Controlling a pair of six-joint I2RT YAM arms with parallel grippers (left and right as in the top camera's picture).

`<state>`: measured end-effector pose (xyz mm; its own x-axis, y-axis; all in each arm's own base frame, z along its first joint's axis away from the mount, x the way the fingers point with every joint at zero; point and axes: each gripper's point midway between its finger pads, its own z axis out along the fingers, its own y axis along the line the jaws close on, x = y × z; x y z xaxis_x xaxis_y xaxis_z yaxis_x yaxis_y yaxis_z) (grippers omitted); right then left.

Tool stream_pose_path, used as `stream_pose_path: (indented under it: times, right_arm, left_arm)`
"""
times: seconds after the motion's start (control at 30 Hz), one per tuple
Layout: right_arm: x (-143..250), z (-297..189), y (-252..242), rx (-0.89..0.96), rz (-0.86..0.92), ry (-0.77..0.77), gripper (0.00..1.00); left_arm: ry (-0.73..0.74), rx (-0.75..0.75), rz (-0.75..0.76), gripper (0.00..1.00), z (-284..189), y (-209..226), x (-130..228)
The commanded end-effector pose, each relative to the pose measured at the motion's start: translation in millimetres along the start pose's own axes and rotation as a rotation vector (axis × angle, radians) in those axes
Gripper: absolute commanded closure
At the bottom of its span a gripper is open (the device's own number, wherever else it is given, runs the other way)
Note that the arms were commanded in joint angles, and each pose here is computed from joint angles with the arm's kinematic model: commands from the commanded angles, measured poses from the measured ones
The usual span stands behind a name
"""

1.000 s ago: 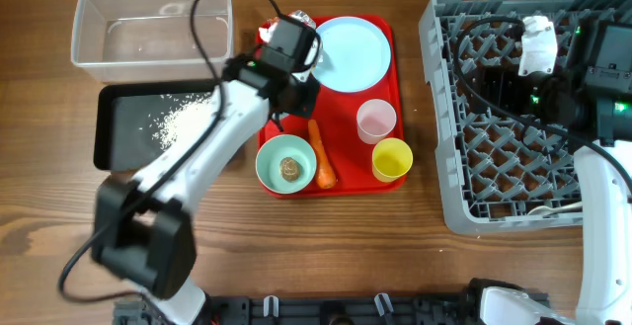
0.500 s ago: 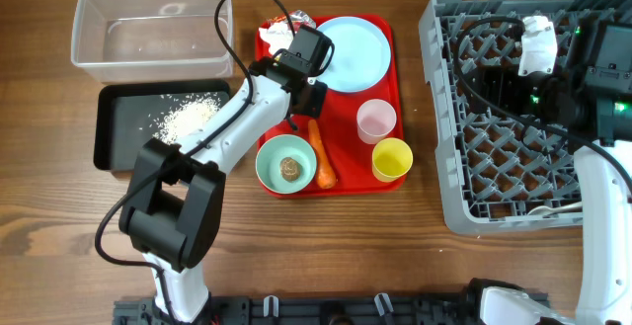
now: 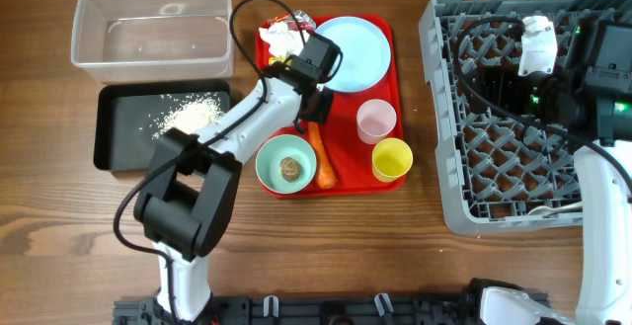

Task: Sort waste into correct bins and load items into the dishwasher rack
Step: 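Return the empty bowl to the red tray with the left gripper, then grasp the green bowl with food using the left gripper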

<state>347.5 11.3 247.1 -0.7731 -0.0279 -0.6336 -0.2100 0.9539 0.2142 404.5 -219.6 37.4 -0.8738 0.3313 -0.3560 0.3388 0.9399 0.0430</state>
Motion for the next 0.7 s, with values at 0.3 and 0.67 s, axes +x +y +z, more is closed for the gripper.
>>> stream_pose_path:
  times: [0.3, 0.67]
  right_arm:
    - [1.5, 3.7, -1.2, 0.004, -0.013, 0.013, 0.10]
    - [0.7, 3.7, -1.4, 0.004, -0.015, 0.010, 0.10]
  left_arm:
    - [0.084, -0.008, 0.001, 0.26, -13.8, -1.1, 12.4]
    - [-0.002, 0.011, -0.017, 0.24, -118.3, 3.5, -24.7]
